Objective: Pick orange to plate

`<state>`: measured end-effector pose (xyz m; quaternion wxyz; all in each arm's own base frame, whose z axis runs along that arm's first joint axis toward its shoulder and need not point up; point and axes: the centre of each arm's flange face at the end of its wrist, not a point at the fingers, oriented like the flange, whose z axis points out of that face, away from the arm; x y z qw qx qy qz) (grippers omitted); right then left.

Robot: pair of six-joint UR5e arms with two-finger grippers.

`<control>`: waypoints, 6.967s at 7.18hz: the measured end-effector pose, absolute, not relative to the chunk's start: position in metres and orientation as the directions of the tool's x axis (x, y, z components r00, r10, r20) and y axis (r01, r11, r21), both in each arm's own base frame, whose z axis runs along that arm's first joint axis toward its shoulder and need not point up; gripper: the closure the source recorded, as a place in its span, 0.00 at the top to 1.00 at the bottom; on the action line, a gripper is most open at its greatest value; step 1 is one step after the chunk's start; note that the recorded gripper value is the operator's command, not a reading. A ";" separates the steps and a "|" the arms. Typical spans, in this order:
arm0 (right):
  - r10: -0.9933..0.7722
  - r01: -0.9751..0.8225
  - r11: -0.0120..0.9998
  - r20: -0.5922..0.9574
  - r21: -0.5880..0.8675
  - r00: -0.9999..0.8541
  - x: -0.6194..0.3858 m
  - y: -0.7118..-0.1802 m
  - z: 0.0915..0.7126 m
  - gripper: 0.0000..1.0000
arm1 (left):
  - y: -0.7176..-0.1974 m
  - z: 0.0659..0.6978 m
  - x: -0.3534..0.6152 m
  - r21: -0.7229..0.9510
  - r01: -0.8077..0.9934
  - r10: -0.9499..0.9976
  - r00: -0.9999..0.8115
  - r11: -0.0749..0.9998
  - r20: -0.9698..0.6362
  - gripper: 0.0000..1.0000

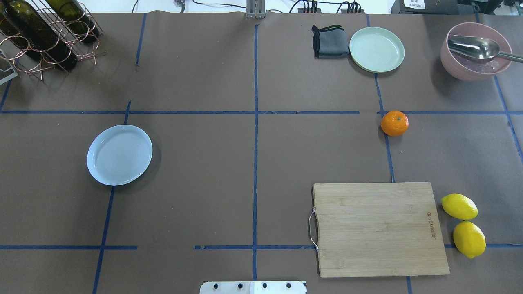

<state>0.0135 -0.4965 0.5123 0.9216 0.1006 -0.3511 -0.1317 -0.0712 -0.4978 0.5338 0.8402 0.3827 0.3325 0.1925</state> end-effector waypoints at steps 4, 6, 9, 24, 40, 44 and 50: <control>-0.318 0.168 0.944 0.649 0.284 0.691 0.011 -0.495 0.507 1.00 | -0.482 0.542 0.036 0.619 0.088 0.451 0.606 0.780 -0.655 1.00; -0.316 0.167 0.945 0.654 0.281 0.688 0.010 -0.493 0.509 1.00 | -0.479 0.540 0.107 0.508 0.198 0.303 0.605 0.839 -0.737 0.99; -0.313 0.166 0.946 0.655 0.278 0.688 0.011 -0.492 0.510 1.00 | -0.454 0.538 0.228 0.356 0.354 0.098 0.577 0.865 -0.811 0.96; -0.307 0.166 0.949 0.655 0.269 0.691 0.012 -0.491 0.515 1.00 | -0.421 0.480 0.352 0.320 0.329 0.126 0.495 0.888 -0.860 0.00; -0.296 0.165 0.953 0.659 0.255 0.691 0.013 -0.487 0.521 1.00 | -0.498 0.274 0.466 0.390 0.157 0.239 0.571 0.907 -0.786 1.00; -0.299 0.164 0.952 0.659 0.260 0.691 0.013 -0.488 0.519 1.00 | -0.567 0.417 0.160 0.569 -0.159 0.508 0.677 0.807 -0.533 1.00; -0.334 0.168 0.937 0.648 0.306 0.685 0.010 -0.493 0.496 1.00 | -0.480 0.629 -0.124 0.211 -0.164 0.264 0.721 0.964 -0.641 1.00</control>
